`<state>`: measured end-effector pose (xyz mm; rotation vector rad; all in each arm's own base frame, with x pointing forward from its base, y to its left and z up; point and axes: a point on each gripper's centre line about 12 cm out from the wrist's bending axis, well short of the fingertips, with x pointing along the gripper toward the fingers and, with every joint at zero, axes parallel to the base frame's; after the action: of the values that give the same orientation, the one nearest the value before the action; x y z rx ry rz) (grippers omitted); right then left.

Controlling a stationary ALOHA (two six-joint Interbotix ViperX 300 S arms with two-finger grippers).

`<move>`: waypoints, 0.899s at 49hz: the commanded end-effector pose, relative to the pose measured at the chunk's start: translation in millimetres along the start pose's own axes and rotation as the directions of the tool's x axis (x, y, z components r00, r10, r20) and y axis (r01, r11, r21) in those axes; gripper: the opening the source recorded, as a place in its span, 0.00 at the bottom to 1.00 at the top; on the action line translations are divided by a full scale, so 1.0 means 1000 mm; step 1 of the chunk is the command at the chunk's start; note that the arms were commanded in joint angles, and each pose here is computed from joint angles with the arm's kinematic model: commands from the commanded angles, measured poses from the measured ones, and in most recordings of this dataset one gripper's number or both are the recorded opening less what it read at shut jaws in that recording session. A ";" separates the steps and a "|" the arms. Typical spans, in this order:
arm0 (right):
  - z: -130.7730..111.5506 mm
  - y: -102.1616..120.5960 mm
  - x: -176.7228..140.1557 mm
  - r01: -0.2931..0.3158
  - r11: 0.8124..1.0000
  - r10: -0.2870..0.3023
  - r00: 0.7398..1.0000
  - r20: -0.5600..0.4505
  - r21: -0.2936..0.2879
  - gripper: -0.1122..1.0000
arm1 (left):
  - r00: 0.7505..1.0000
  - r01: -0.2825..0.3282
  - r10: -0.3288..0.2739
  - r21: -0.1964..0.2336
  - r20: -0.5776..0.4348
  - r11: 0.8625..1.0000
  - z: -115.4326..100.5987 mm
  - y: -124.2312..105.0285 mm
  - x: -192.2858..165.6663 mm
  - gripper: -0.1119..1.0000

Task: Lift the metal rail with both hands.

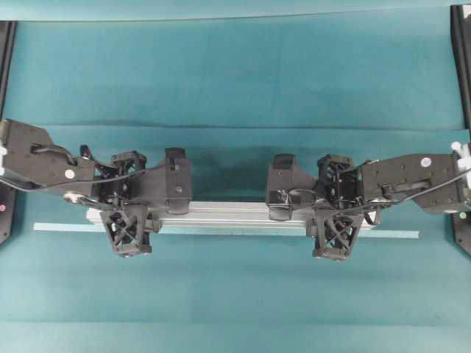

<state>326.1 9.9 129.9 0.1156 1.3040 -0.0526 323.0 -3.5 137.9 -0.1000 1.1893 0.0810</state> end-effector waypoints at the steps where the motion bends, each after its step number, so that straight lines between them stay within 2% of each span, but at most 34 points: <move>1: 0.010 0.004 -0.018 -0.008 1.000 0.008 1.000 0.022 0.007 0.45 | 0.999 0.005 -0.005 0.000 0.043 1.000 0.013 -0.002 -0.020 0.44; 12: 0.018 0.005 -0.059 -0.005 1.000 0.005 1.000 -0.022 0.006 0.45 | 0.999 0.002 -0.001 -0.001 0.043 1.000 0.023 -0.002 -0.050 0.44; 21: 0.025 0.005 -0.086 -0.011 1.000 0.011 1.000 -0.006 0.008 0.45 | 1.000 -0.006 0.006 -0.002 0.019 1.000 0.032 -0.002 -0.080 0.44; 31: 0.030 0.009 -0.107 -0.030 0.999 0.031 0.999 -0.034 0.019 0.45 | 0.998 -0.003 0.003 -0.008 0.061 1.000 0.043 -0.002 -0.114 0.44; 44: 0.040 0.009 -0.137 -0.027 0.999 0.029 0.996 -0.085 0.020 0.45 | 0.994 0.006 -0.003 -0.021 0.111 1.000 0.055 -0.003 -0.149 0.44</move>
<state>327.1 11.6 257.0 0.1382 1.3975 -0.0333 318.6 -2.9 266.0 -0.1008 1.1472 0.0874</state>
